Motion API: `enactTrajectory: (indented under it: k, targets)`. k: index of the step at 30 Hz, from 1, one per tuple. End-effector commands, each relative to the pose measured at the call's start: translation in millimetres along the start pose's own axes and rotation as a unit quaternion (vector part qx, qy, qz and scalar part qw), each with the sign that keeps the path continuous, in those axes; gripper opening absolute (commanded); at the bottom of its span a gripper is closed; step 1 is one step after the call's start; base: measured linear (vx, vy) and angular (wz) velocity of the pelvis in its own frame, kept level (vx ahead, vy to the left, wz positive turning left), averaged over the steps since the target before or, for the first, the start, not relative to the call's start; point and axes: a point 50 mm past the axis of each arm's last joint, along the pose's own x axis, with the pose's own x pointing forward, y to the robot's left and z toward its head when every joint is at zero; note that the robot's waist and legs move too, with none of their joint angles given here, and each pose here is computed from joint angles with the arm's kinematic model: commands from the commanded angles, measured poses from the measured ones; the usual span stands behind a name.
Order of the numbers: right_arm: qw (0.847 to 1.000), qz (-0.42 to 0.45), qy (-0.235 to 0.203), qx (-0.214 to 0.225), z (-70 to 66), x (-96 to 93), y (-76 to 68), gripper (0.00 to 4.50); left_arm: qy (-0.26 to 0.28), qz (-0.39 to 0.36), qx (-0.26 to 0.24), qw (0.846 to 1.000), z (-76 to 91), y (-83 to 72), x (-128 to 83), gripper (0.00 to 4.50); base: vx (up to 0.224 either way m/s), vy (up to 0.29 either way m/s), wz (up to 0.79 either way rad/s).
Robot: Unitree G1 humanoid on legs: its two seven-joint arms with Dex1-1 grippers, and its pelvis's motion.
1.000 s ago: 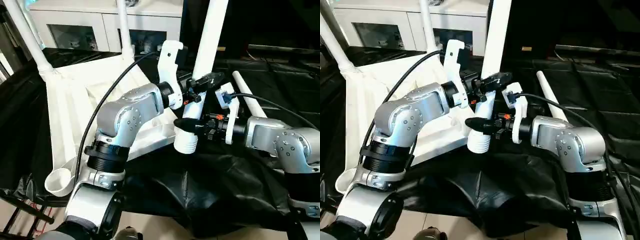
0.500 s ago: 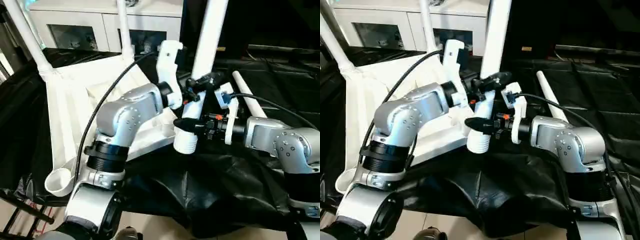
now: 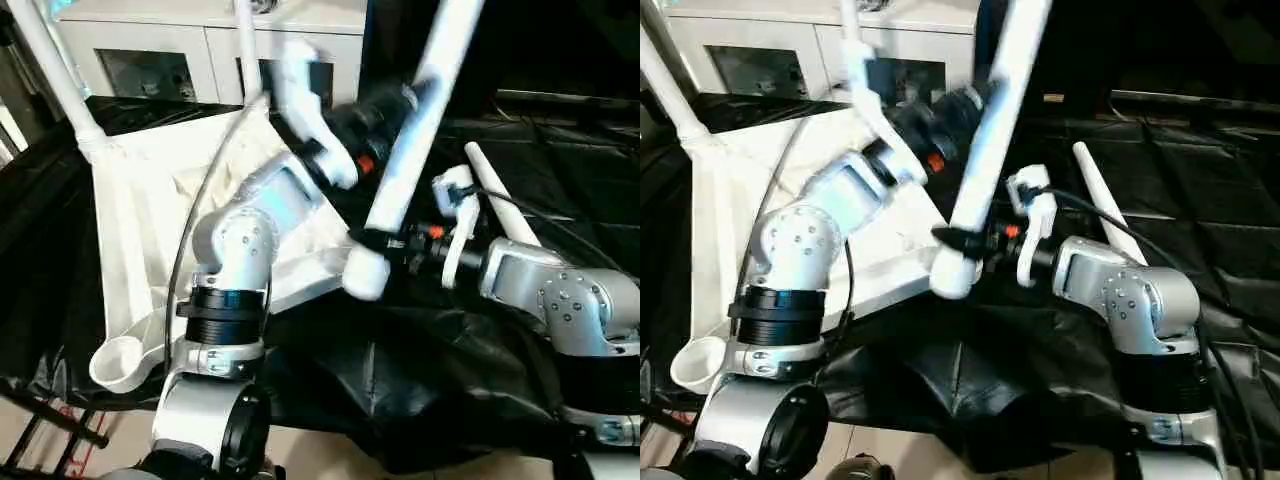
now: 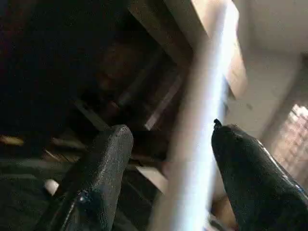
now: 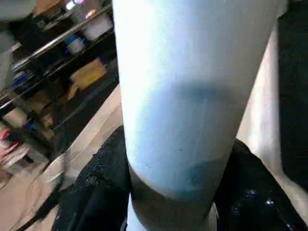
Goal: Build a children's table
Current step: Pick table leg
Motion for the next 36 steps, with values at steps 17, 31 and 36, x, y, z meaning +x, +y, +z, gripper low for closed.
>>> enactTrajectory:
  k: [17,31,36]
  targets:
    - [0.962,-0.246,0.014,-0.118,-14.7,-22.2,-50.3,1.88,0.434,0.011,0.337,0.835,-94.6,74.3,-65,2.83,0.0,0.0,0.0]
    - [0.964,-0.234,0.024,-0.123,-20.4,-23.2,-48.6,1.88,0.488,0.011,0.296,0.821,-95.2,88.1,-96,1.86,0.0,0.0,0.0]
    - [0.966,-0.228,0.027,-0.122,-21.9,-22.7,-48.6,1.88,0.493,0.008,0.266,0.828,-96.9,89.6,-102,1.48,0.0,0.0,0.0]
